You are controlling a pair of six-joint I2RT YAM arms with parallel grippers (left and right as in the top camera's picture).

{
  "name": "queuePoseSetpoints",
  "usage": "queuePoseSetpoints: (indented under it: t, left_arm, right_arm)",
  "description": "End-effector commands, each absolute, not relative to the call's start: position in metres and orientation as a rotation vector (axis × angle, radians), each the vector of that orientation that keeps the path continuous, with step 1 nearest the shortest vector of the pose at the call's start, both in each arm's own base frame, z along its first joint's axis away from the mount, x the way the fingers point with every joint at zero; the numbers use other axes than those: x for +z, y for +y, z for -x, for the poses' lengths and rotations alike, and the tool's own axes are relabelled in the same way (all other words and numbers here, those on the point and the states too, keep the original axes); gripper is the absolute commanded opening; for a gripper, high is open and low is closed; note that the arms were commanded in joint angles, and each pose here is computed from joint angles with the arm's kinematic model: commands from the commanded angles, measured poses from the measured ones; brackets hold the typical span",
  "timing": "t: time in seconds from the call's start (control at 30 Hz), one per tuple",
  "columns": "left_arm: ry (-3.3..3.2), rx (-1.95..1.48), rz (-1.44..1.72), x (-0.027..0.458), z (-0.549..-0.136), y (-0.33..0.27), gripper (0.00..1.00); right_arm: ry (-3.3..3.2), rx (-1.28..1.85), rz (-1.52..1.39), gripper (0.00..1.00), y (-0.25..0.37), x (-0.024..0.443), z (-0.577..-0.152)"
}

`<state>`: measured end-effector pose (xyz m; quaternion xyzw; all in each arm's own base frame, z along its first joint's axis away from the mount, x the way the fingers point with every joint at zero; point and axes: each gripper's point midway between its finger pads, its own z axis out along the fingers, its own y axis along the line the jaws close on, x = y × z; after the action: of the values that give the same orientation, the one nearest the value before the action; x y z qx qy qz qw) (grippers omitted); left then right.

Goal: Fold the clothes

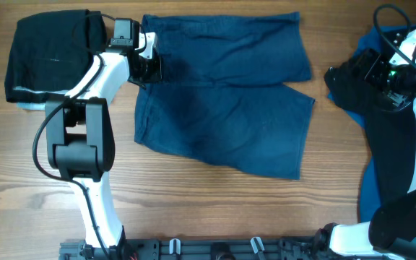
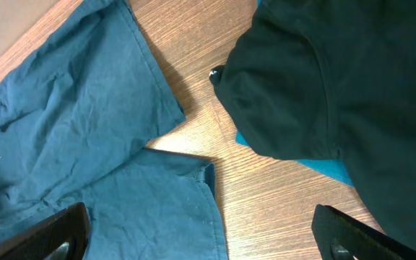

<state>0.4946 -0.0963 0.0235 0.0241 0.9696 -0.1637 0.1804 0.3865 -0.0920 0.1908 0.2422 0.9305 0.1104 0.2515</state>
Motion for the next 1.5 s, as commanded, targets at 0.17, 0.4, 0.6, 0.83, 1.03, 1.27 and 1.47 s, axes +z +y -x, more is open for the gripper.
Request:
queuePoseSetpoints:
  t: [0.17, 0.4, 0.6, 0.83, 1.03, 1.27, 1.47]
  left_arm:
    - [2.718, -0.386, -0.066, 0.039, -0.496, -0.089, 0.04]
    - [2.665, -0.232, 0.185, 0.094, -0.489, -0.059, 0.04]
    - [2.705, -0.126, 0.389, 0.067, -0.484, -0.042, 0.04]
    - [2.802, -0.066, 0.444, 0.028, -0.472, -0.036, 0.04]
    - [2.699, -0.124, 0.467, 0.096, -0.467, -0.038, 0.04]
    - [2.761, -0.096, 0.615, 0.108, -0.434, -0.013, 0.04]
    - [2.761, -0.078, 0.724, 0.106, -0.428, 0.018, 0.55]
  right_arm:
    - [2.543, 0.292, -0.678, 1.0, -0.094, 0.185, -0.386]
    - [2.543, 0.292, -0.679, 1.0, -0.094, 0.185, -0.386]
    - [2.543, 0.292, -0.679, 1.0, -0.094, 0.185, -0.386]
    - [2.543, 0.292, -0.679, 1.0, -0.094, 0.185, -0.386]
    - [2.543, 0.292, -0.679, 1.0, -0.094, 0.185, -0.386]
    - [2.473, 0.274, -0.741, 1.0, -0.103, 0.191, -0.396]
    - [2.519, 0.419, -0.523, 0.45, -0.071, 0.187, -0.403]
